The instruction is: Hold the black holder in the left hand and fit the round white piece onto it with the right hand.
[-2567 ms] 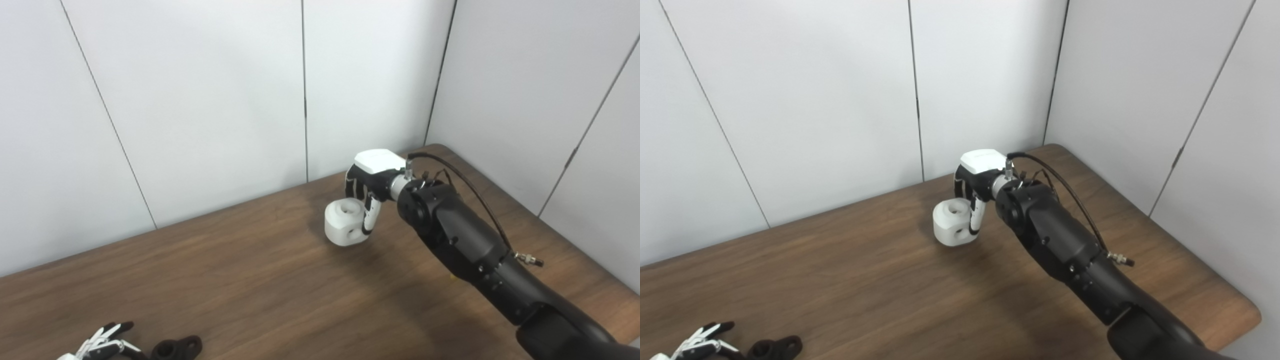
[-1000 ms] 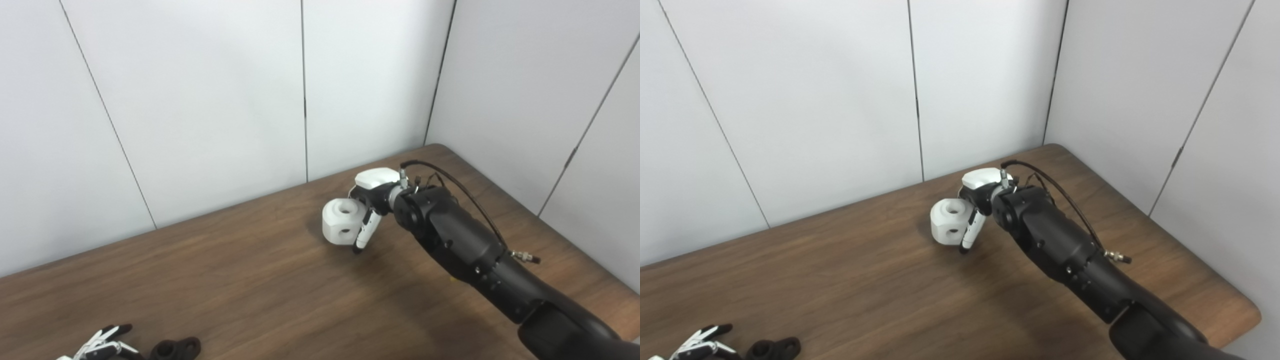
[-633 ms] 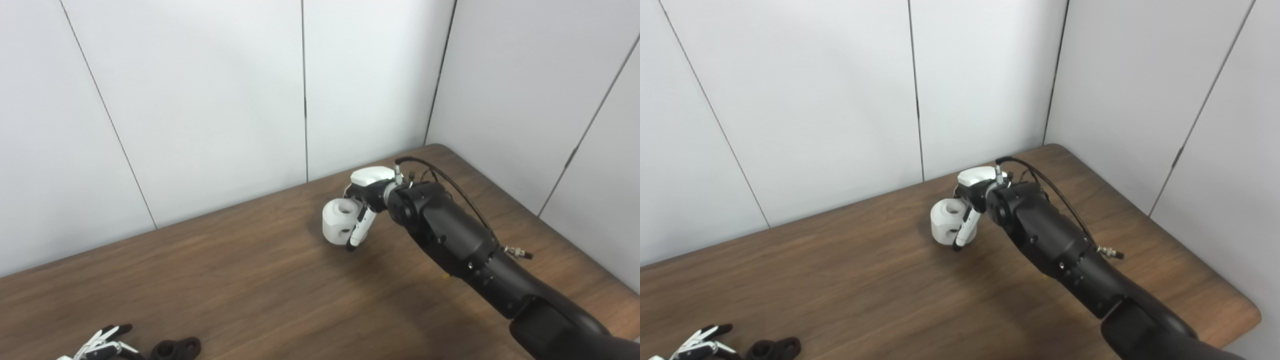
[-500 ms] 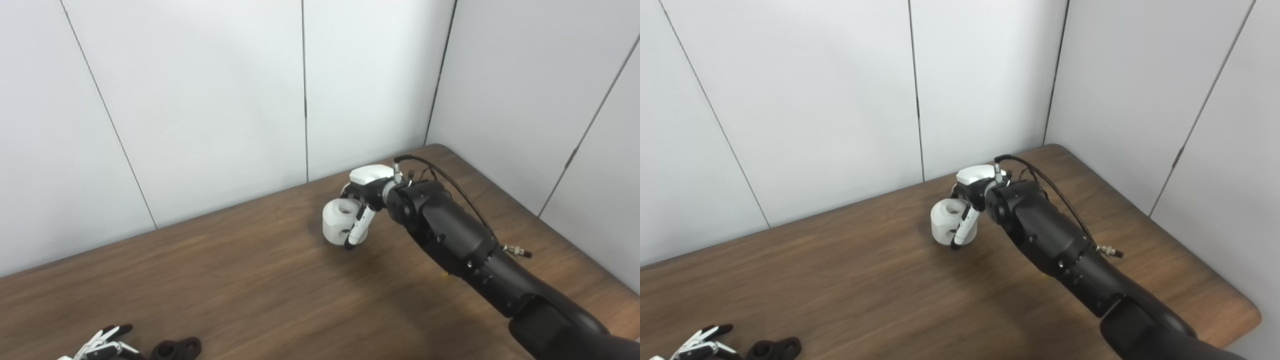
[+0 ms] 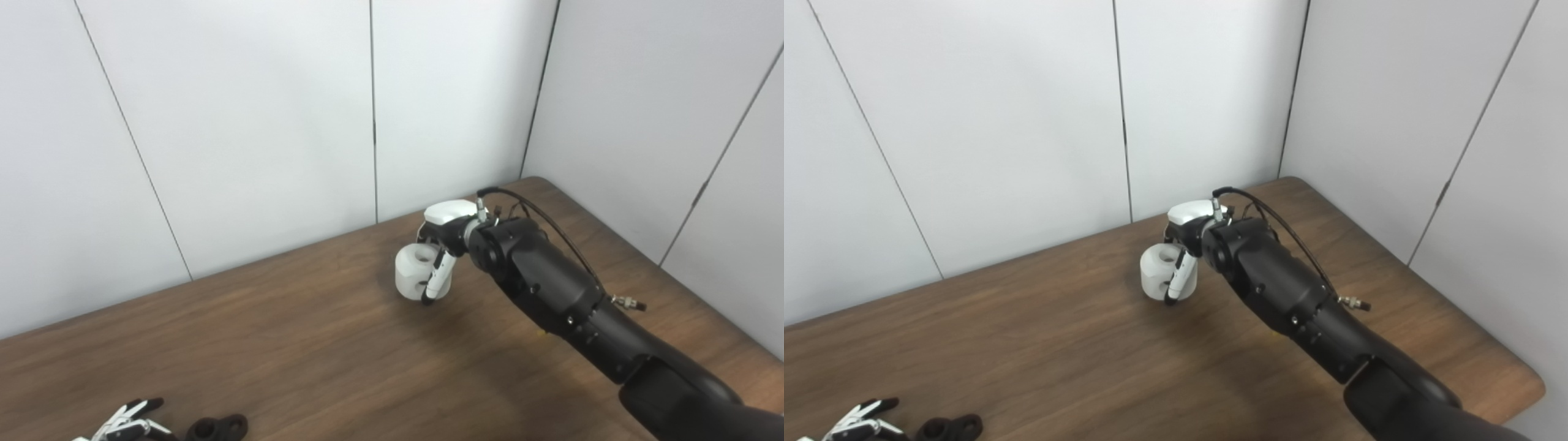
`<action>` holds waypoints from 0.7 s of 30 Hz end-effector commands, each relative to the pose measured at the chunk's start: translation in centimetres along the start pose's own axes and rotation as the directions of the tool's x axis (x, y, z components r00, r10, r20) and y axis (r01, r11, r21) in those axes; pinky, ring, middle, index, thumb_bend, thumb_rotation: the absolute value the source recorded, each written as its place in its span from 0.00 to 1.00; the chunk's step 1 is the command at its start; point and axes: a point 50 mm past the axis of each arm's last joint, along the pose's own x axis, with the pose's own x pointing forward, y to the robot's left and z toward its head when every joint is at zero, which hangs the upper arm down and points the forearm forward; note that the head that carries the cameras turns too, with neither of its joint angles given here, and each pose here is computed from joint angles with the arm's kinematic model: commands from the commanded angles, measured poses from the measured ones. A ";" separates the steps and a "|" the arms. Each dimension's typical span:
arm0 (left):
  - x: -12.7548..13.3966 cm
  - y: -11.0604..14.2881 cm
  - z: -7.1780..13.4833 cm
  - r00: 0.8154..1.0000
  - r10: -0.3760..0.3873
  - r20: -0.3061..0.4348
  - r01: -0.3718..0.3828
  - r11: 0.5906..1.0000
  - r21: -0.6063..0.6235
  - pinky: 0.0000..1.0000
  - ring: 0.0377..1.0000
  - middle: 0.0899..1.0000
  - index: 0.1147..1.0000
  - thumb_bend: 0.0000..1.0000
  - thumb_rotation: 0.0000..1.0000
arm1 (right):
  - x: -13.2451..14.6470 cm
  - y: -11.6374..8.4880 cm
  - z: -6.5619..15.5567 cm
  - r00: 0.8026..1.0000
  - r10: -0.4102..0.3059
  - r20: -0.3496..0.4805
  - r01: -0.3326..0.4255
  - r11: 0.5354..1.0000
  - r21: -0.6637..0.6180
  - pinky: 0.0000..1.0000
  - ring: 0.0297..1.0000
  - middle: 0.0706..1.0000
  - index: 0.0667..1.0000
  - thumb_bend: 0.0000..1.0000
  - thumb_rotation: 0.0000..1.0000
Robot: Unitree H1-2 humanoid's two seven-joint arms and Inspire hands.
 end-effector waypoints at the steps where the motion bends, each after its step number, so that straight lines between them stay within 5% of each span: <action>1: -0.7 -0.1 -0.4 0.999 -0.037 -0.019 0.037 0.999 0.004 0.93 0.95 0.86 0.42 0.51 0.03 | -0.3 -2.4 -0.1 0.997 -0.081 -0.011 0.081 0.996 -0.026 0.53 0.60 0.62 0.65 1.00 0.42; 21: -0.8 0.0 -0.5 0.999 -0.036 -0.024 0.037 0.999 0.006 0.93 0.95 0.86 0.42 0.51 0.03 | 0.3 -0.7 -0.3 0.989 -0.147 0.007 0.147 0.987 -0.062 0.40 0.47 0.50 0.55 1.00 0.35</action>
